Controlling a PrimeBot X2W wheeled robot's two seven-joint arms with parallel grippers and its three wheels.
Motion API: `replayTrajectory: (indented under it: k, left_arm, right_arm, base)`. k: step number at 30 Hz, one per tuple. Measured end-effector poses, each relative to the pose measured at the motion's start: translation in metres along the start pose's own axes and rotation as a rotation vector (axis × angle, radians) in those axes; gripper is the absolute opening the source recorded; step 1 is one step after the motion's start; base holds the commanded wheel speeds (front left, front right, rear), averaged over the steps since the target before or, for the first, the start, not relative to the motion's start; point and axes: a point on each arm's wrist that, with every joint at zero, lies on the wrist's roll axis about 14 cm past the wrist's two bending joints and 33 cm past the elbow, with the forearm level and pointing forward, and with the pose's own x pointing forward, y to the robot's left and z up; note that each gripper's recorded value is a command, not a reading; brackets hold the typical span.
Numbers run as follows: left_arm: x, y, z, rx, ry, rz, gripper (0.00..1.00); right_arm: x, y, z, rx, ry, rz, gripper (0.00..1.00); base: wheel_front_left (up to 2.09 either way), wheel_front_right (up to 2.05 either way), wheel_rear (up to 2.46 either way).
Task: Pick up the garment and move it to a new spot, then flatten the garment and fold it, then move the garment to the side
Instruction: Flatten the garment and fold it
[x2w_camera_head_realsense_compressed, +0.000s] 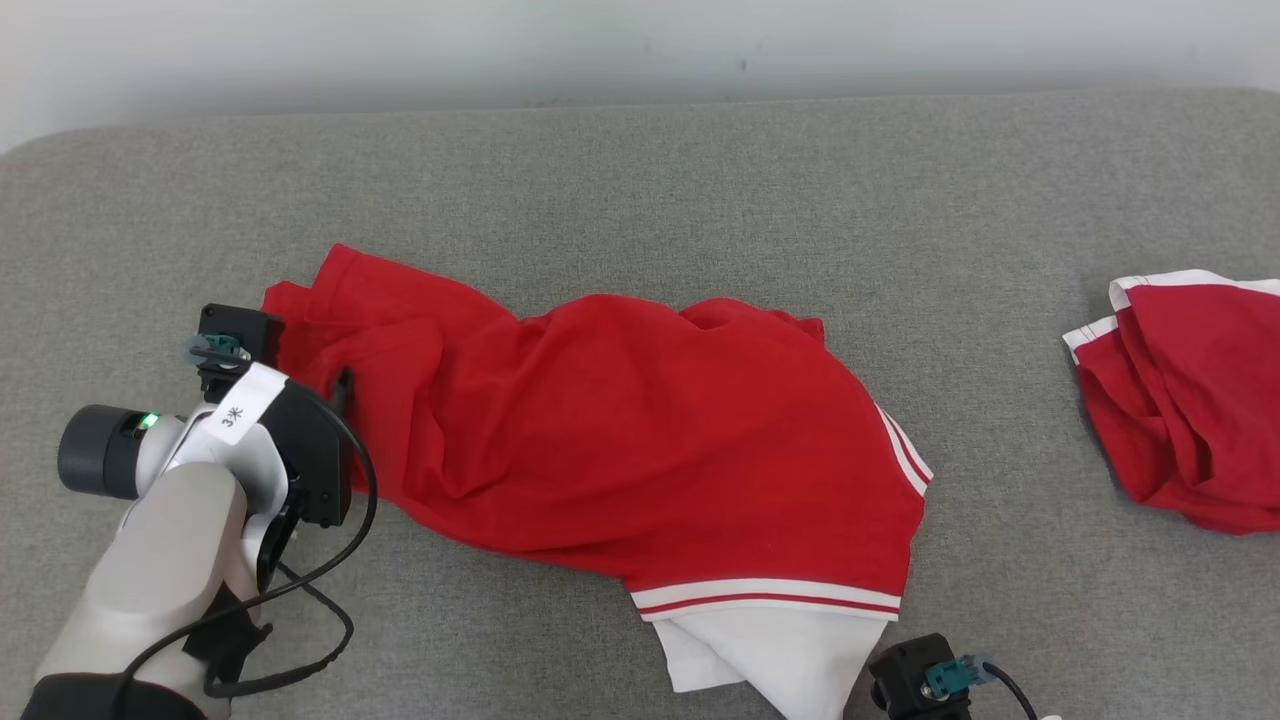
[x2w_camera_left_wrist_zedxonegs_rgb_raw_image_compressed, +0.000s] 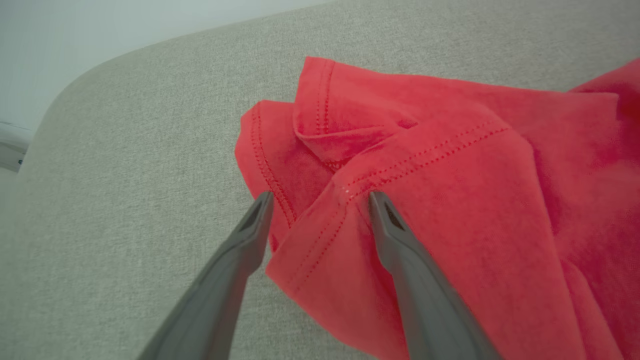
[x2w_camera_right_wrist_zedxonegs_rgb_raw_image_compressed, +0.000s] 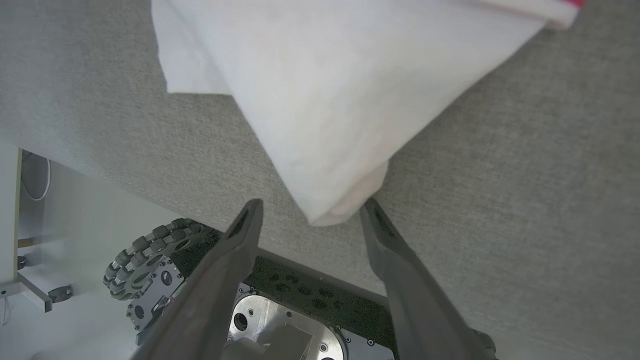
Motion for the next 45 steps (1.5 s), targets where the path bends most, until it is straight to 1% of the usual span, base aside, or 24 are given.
replayTrajectory:
  k: [7,8,9,10,11,12,13,14,15,17,18,22,27,34,38,43,45]
  left_arm:
    - [0.001,-0.005,-0.009,-0.006,0.035,-0.022,1.0]
    - [0.002,-0.006,-0.009,-0.005,0.036,-0.029,0.97]
    - [0.002,-0.006,-0.008,-0.006,0.037,-0.028,0.84]
    - [0.003,-0.005,-0.006,-0.009,0.035,-0.028,0.68]
    - [0.004,-0.005,-0.005,-0.011,0.039,-0.029,0.49]
    - [0.004,-0.007,-0.005,-0.011,0.041,-0.038,0.25]
    - [0.005,-0.009,-0.006,-0.014,0.044,-0.042,0.07]
    - [0.005,-0.011,-0.007,-0.018,0.048,-0.046,0.0]
    - [0.005,-0.011,-0.007,-0.018,0.048,-0.046,0.0]
    - [0.006,-0.014,-0.009,-0.022,0.057,-0.057,0.0]
    - [0.006,-0.015,-0.01,-0.026,0.059,-0.058,0.0]
    - [0.007,-0.013,-0.01,-0.047,0.057,-0.054,0.0]
    - [0.006,-0.006,0.008,-0.062,0.006,-0.03,0.0]
    - [-0.003,0.006,0.021,-0.082,-0.057,0.01,0.0]
    - [-0.01,0.015,0.039,-0.127,-0.136,0.037,0.0]
    - [-0.026,0.023,0.083,-0.205,-0.31,0.054,0.0]
    - [-0.035,0.023,0.1,-0.211,-0.377,0.055,0.0]
  right_arm:
    - [0.003,0.001,-0.001,-0.004,0.007,0.001,1.0]
    - [0.003,0.001,-0.001,-0.004,0.008,0.0,1.0]
    - [0.003,0.0,-0.001,-0.005,0.009,0.0,1.0]
    - [0.003,0.0,-0.001,-0.005,0.011,-0.001,1.0]
    - [0.004,0.0,-0.002,-0.006,0.012,-0.001,1.0]
    - [0.004,0.0,-0.002,-0.007,0.015,-0.003,0.87]
    - [0.005,0.0,-0.003,-0.009,0.017,-0.005,0.72]
    - [0.005,0.0,-0.003,-0.008,0.019,-0.005,0.49]
    - [0.005,0.0,-0.003,-0.008,0.019,-0.005,0.44]
    - [0.006,-0.001,-0.005,-0.007,0.024,-0.009,0.22]
    - [0.006,-0.002,-0.005,-0.008,0.024,-0.011,0.0]
    - [0.007,-0.004,-0.002,-0.007,0.004,-0.017,0.0]
    - [0.006,-0.006,0.026,-0.014,-0.093,-0.02,0.0]
    - [-0.004,0.009,0.056,-0.019,-0.216,0.038,0.0]
    - [-0.02,0.014,0.081,0.002,-0.324,0.073,0.0]
    - [-0.053,0.006,0.125,0.008,-0.522,0.065,0.0]
    - [-0.067,0.004,0.137,0.013,-0.588,0.062,0.0]
  base:
    - [0.0,0.0,0.0]
    - [0.0,0.0,0.0]
    - [0.0,0.0,0.0]
    - [0.0,0.0,0.0]
    - [0.0,0.0,0.0]
    - [0.0,0.0,0.0]
    - [0.0,0.0,0.0]
    - [0.0,0.0,0.0]
    - [0.0,0.0,0.0]
    - [0.0,0.0,0.0]
    - [0.0,0.0,0.0]
    - [0.0,0.0,0.0]
    - [0.0,0.0,0.0]
    - [0.0,0.0,0.0]
    - [0.0,0.0,0.0]
    - [0.0,0.0,0.0]
    - [0.0,0.0,0.0]
